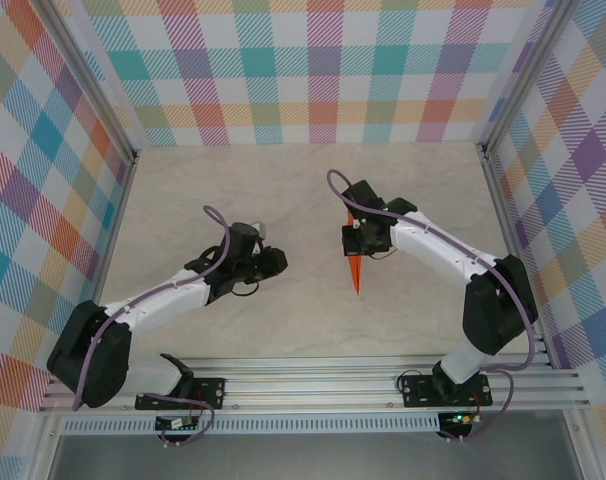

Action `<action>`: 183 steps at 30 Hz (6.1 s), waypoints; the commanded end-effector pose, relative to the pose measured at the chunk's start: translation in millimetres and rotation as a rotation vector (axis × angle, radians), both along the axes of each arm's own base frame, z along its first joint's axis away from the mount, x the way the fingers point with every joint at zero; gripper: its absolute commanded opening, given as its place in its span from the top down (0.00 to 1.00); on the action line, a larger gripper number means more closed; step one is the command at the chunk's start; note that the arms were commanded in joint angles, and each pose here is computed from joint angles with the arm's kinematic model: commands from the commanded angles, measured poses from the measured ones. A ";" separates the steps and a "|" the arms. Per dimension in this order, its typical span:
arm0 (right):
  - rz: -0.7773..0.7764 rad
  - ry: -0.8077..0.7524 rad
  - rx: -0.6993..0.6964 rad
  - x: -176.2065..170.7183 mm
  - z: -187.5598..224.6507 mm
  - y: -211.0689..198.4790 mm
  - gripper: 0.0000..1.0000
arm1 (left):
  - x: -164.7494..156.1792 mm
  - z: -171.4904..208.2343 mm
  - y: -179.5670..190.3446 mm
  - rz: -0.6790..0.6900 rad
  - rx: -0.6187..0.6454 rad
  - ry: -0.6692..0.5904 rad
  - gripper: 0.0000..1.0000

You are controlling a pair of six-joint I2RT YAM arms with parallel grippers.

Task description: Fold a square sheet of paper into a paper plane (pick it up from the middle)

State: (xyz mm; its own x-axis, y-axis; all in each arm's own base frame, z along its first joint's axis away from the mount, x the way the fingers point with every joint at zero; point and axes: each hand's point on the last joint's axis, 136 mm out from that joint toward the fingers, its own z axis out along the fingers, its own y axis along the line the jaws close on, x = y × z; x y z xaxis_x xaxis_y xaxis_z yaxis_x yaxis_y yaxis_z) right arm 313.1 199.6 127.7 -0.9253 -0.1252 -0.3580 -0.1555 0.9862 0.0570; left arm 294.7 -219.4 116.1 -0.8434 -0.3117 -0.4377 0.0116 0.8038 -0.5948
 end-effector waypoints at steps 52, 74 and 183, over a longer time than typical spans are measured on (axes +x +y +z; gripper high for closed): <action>0.261 0.351 0.524 -97.0 -55.5 87.6 0.85 | -62.4 -52.6 7.8 -0.001 0.073 0.187 0.55; 0.203 0.392 0.513 -79.4 -98.4 76.6 0.88 | -68.5 -65.6 -19.1 -0.039 0.143 0.222 0.54; 0.076 0.378 0.715 -71.6 -104.1 46.0 0.71 | -28.0 -74.2 -77.3 0.080 -0.028 0.220 1.00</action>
